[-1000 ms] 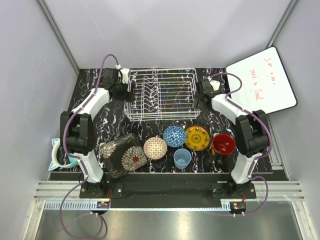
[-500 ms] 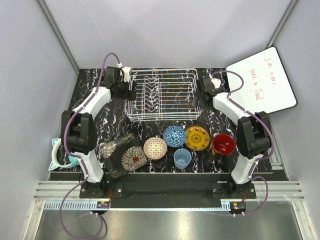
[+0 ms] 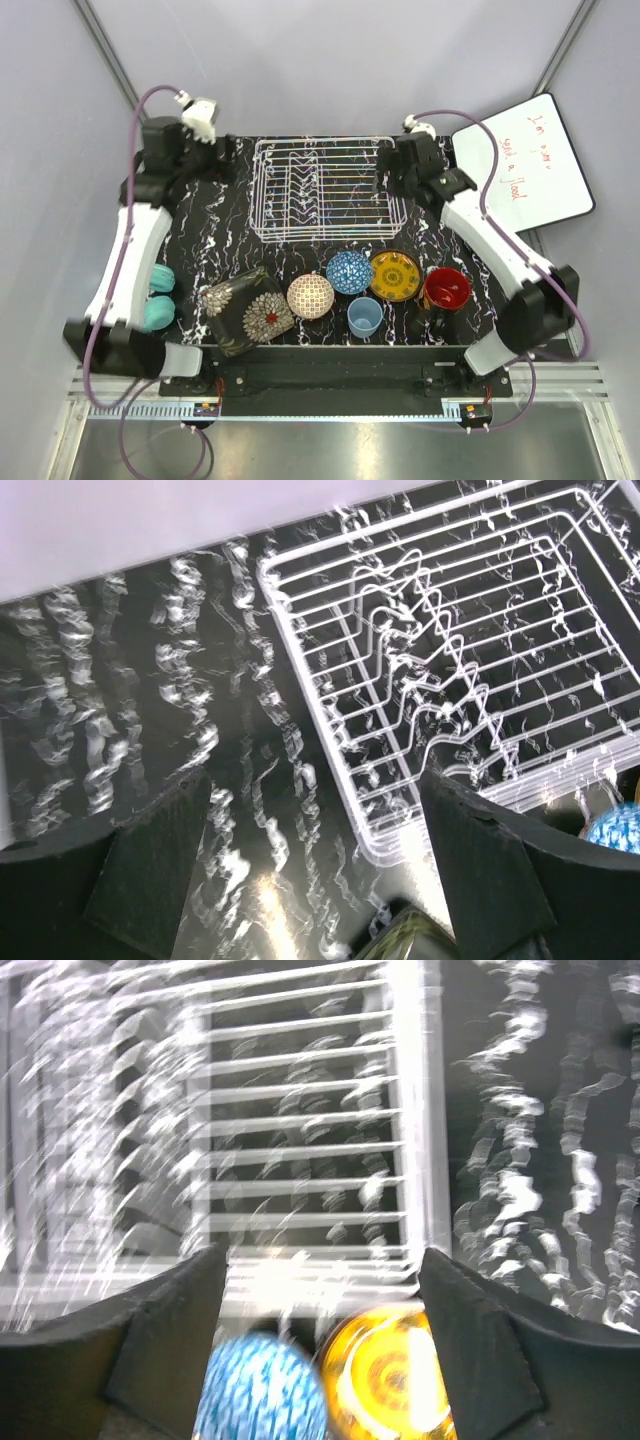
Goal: Load the mixed dishes into the dish rack
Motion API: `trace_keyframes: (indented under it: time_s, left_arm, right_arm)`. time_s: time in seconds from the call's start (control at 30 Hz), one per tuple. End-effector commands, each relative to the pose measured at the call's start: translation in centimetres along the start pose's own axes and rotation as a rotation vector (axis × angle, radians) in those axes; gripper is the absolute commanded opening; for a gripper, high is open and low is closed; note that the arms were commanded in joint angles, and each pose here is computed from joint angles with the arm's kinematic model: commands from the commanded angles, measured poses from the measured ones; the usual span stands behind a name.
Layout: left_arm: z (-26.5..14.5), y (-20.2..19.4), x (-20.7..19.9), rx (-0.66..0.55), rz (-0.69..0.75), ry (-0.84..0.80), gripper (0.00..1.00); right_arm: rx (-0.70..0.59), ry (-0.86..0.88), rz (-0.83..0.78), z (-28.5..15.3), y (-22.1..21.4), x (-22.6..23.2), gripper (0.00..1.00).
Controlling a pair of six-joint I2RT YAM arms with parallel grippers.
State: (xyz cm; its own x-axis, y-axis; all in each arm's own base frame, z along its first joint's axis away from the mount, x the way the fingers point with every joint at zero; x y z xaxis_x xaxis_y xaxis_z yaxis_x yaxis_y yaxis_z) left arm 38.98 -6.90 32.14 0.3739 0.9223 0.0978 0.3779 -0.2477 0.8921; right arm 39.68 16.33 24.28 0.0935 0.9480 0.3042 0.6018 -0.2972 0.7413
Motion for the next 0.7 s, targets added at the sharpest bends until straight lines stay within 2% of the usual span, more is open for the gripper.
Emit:
trace_keyframes:
  time_s: [0.0,0.03,0.1,0.13,0.17,0.2,0.23,0.37,0.4,0.43,0.47,0.5,0.57,0.67]
  left_arm:
    - [-5.2,-3.5,-1.7,0.042,0.08,-0.049,0.88]
    - [-5.4,-5.5,-2.0,0.087,0.074,-0.052,0.85]
    - [-6.6,-7.3,-2.6,0.115,0.066,-0.048,0.77]
    - [-6.9,-8.2,-2.5,0.148,0.057,-0.032,0.51]
    - [-7.2,-8.8,-2.2,0.171,0.044,-0.004,0.31]
    - [-7.3,-9.4,-1.8,0.199,0.025,0.03,0.13]
    - [-7.4,-9.8,-0.8,0.226,0.002,0.102,0.0]
    - [-7.8,-10.2,-0.9,0.233,-0.009,0.108,0.0]
    - [-7.7,-10.1,-1.6,0.216,0.005,0.057,0.01]
    - [-7.8,-10.0,-1.9,0.209,0.013,0.036,0.29]
    - [-7.9,-9.9,-2.1,0.208,0.015,0.021,0.98]
    - [-8.0,-9.8,-2.2,0.213,0.016,0.015,0.99]
    - [-7.9,-10.1,-2.4,0.224,0.024,-0.003,0.99]
    - [-8.0,-10.2,-3.1,0.213,0.022,-0.046,0.99]
  right_arm:
    - [0.102,0.178,-0.103,-4.4,-4.4,1.9,0.76]
    - [0.133,0.18,-0.093,-5.0,-5.9,1.1,0.71]
    - [0.181,0.199,-0.081,-5.7,-7.8,0.5,0.46]
    - [0.211,0.187,-0.07,-5.9,-9.3,-0.3,0.36]
    - [0.227,0.182,-0.061,-5.9,-10.1,-0.7,0.11]
    - [0.248,0.182,-0.056,-6.0,-10.9,-1.0,0.05]
    - [0.277,0.164,-0.043,-5.8,-12.2,-1.6,0.01]
    - [0.336,0.131,-0.045,-5.0,-14.4,-2.4,0.02]
    - [0.357,0.145,-0.049,-5.0,-14.9,-2.2,0.27]
    - [0.367,0.137,-0.056,-4.8,-15.2,-2.3,0.38]
    - [0.374,0.134,-0.06,-4.7,-15.4,-2.4,0.49]
    - [0.378,0.125,-0.065,-4.5,-15.5,-2.5,0.62]
    - [0.396,0.109,-0.075,-4.0,-16.1,-2.8,0.7]
    - [0.417,0.09,-0.073,-2.9,-17.0,-3.0,0.72]
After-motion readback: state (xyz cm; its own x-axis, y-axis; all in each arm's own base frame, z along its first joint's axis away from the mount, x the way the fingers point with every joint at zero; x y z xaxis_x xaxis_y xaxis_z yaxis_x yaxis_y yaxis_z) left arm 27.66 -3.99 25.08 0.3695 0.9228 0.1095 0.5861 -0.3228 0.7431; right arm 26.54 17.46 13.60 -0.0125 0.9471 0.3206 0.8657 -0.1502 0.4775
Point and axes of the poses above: each gripper's point midway between its finger pads, its own z axis out along the fingers, its own x axis along the line the jaws close on, y = z × x, the point moved 2 cm from there along -z, back along the fingers, and after that the axes turned 7 degrees about z, right-handed, at the moved point
